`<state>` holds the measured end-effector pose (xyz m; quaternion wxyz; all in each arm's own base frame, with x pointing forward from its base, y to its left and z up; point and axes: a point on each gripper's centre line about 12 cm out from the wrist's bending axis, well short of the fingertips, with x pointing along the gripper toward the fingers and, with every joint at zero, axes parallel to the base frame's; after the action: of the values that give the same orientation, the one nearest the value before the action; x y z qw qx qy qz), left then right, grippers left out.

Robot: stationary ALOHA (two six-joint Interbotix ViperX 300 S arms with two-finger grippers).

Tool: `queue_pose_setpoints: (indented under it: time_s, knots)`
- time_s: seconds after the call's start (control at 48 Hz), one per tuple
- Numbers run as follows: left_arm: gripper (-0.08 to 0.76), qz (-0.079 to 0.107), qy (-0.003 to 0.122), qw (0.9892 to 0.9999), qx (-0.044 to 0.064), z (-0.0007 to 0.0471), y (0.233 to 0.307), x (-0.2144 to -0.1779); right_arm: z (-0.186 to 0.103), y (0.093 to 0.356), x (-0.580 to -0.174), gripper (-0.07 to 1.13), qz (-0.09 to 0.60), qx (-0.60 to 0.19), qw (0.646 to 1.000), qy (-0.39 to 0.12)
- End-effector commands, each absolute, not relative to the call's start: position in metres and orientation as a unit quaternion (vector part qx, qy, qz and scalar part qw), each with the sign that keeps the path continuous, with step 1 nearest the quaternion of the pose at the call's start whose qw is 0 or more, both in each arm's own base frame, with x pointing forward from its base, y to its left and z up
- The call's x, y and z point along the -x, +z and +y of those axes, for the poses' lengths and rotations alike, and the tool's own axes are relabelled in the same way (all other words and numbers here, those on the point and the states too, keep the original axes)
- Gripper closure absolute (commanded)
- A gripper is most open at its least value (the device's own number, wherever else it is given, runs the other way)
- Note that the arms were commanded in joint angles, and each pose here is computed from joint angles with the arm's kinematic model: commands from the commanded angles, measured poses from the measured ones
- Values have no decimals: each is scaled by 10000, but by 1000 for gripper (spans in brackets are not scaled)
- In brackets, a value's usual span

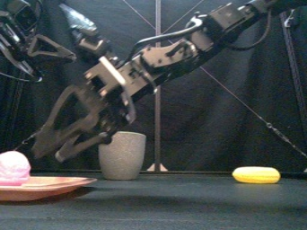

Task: Pick the pink ball then place it on the pink plate
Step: Drop pink ball on the pink plate and return to neutral

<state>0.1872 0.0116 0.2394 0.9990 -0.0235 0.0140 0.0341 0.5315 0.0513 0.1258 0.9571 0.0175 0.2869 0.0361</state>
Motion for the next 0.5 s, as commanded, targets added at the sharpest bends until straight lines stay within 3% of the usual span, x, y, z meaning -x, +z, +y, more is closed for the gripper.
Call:
queue_pose_setpoints:
  time_s: [0.021,0.229,0.5]
  knots:
    - [676,55,351,9991,240,121,2442,-1887,416,1785,-5081,70,2224,-237,9742,302]
    - [676,101,352,9990,249,120,2413,-1882,305,2044,-4480,70,1560,-306,9870,221]
    - [676,154,333,9989,286,111,2370,-1871,92,2173,-3795,70,911,-659,9935,-166]
